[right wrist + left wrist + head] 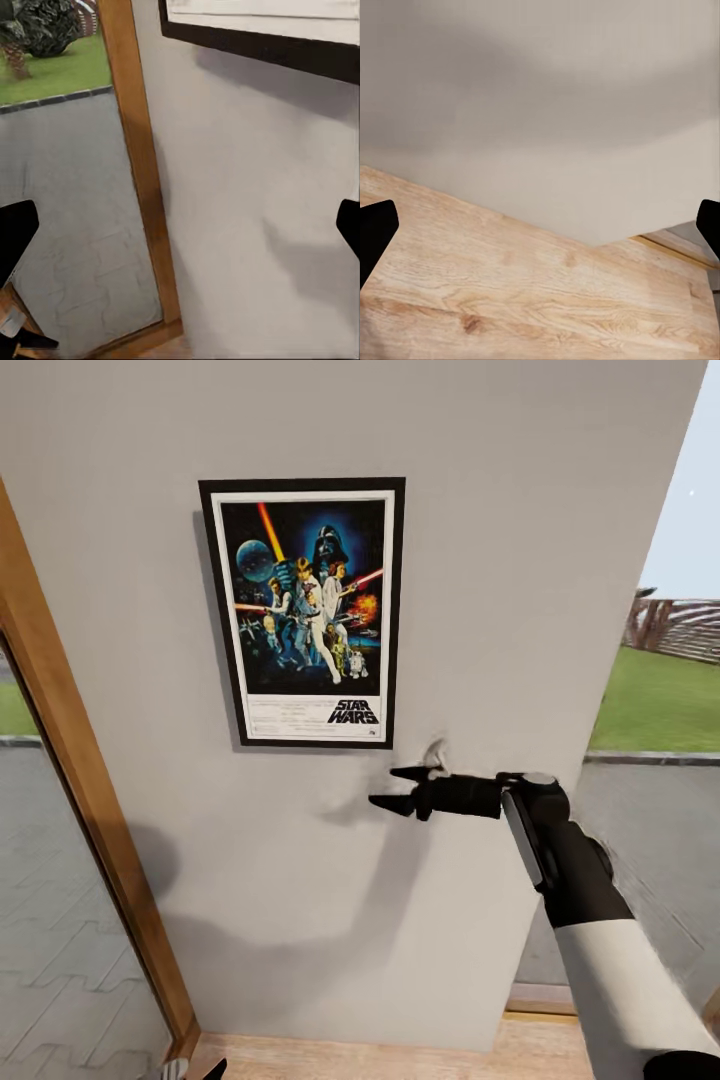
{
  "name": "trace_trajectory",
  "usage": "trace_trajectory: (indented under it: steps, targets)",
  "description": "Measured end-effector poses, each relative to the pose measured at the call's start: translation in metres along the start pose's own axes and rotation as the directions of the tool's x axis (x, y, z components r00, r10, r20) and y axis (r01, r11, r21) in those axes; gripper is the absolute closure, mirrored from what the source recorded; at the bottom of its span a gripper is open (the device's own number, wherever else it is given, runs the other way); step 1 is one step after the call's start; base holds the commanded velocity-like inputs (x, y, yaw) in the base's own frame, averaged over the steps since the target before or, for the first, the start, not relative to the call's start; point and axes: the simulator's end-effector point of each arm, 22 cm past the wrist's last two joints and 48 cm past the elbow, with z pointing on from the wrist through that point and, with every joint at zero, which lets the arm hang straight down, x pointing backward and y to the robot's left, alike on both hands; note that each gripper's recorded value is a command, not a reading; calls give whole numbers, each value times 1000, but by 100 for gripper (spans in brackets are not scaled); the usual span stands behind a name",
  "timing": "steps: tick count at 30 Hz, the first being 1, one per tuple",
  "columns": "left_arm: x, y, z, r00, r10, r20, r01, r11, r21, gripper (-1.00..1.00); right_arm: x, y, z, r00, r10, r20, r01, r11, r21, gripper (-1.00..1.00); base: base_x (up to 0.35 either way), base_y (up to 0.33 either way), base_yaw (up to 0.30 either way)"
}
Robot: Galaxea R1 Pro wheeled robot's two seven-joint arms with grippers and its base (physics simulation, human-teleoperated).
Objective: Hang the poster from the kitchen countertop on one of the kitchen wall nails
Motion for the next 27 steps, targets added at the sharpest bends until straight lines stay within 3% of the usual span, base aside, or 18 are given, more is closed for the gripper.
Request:
trace_trajectory:
  steps: [3,7,10,13,15,17,20,22,23,24,26,27]
  targets:
    - [0,0,0,1000,0,0,0,1000,0,-100,59,20,-3,1000,5,-3,-5,999,-32,-100,0,0,0]
    - [0,0,0,1000,0,0,0,1000,1,-100,146,44,-12,997,72,-42,-74,996,-40,-100,0,0,0]
    - [0,0,0,1000,-1,1,1,1000,1,-100,225,52,-37,984,159,-81,-160,987,4,-100,0,0,0]
    - [0,0,0,1000,0,0,0,1000,1,-100,266,42,-61,974,213,-70,-209,976,67,-100,0,0,0]
    - [0,0,0,1000,0,0,0,1000,1,-100,325,38,-84,948,311,-71,-300,945,132,-100,0,0,0]
    - [0,0,0,1000,0,0,0,1000,1,-100,382,49,-100,903,421,-81,-403,898,175,-100,0,0,0]
    - [0,0,0,1000,0,0,0,1000,1,-100,419,58,-116,866,491,-96,-464,860,210,-100,0,0,0]
    - [1,-1,0,1000,-1,-2,1,1000,2,-100,471,59,-147,804,580,-129,-518,791,325,-100,0,0,0]
    - [1,-1,0,1000,-1,-2,1,1000,2,-100,472,59,-147,803,582,-128,-519,789,328,-100,0,0,0]
    - [1,-1,0,1000,-1,-2,1,1000,2,-100,487,54,-156,788,601,-133,-516,763,390,-100,0,0,0]
    - [1,-1,0,1000,0,-3,0,1000,2,-100,498,48,-162,779,612,-135,-507,742,439,-100,0,0,0]
    - [1,-1,0,1000,0,-3,0,1000,1,-100,522,39,-176,757,638,-140,-479,688,544,-100,0,0,0]
